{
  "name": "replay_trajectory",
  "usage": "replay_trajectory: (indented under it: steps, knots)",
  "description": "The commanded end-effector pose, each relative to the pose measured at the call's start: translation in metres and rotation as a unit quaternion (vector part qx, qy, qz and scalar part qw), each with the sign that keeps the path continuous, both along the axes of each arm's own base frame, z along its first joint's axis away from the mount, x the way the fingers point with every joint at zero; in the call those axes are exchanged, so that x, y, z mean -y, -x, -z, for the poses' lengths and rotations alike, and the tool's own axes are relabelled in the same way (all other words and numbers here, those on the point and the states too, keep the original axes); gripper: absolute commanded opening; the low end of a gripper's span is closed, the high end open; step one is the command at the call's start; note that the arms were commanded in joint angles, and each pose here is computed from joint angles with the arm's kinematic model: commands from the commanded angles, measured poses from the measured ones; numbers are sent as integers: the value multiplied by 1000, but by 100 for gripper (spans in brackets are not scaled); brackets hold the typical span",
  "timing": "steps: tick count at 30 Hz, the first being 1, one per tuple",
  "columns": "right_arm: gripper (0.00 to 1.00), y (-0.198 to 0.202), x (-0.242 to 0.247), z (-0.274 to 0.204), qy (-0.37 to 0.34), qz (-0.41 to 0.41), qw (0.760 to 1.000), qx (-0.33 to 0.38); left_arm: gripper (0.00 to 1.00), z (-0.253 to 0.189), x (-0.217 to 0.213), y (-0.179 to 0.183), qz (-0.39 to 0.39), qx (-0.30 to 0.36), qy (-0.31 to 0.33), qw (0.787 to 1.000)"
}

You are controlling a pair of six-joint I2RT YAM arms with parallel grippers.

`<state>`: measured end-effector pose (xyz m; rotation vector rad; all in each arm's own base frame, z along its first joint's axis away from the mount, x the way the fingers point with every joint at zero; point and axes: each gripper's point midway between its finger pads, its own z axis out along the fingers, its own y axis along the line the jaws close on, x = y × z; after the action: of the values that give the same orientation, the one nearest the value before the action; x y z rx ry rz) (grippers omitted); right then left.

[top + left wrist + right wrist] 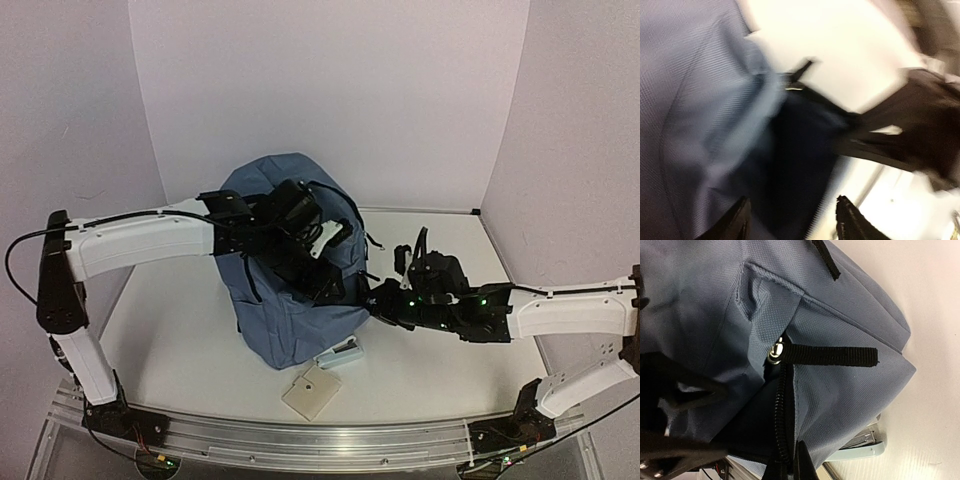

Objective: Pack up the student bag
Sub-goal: Unzip the student bag at the center of the board, then pick up the personal item from the center of the board.

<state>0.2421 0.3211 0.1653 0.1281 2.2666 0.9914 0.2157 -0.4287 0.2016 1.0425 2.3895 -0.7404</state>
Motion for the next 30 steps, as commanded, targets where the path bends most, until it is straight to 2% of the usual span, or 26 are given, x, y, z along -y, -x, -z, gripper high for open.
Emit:
replay_trajectory:
  steps: [1, 4, 7, 12, 18, 19, 22, 23, 26, 30]
  knots:
    - [0, -8, 1, -5, 12, 12, 1000, 19, 61, -78, 15, 65, 138, -28, 169, 975]
    - [0, -9, -2, -4, 11, 10, 1000, 19, 59, -64, 6, 90, 157, -50, 159, 973]
    - [0, -9, -4, -4, 11, 9, 1000, 20, 56, -34, -2, 112, 151, -69, 121, 979]
    - [0, -9, -5, -3, 10, 7, 1000, 19, 49, 37, -21, 129, 82, -90, 35, 992]
    - [1, -8, -8, 1, 12, -1, 1000, 15, 43, 113, -45, 137, 8, -114, -33, 993]
    - [6, -7, -10, 2, 12, -6, 1000, 12, 43, 122, -49, 135, -2, -116, -44, 992]
    - [34, 4, -11, 8, 4, -26, 1000, -6, 43, 138, -56, 130, -30, -113, -69, 991]
    - [39, 9, -10, 10, 1, -32, 999, -12, 43, 142, -57, 129, -37, -114, -75, 990]
    - [46, 29, -11, 16, -11, -53, 998, -32, 44, 153, -61, 125, -57, -116, -90, 988]
    - [50, 53, -14, 33, -31, -71, 994, -73, 45, 162, -61, 125, -66, -122, -99, 985]
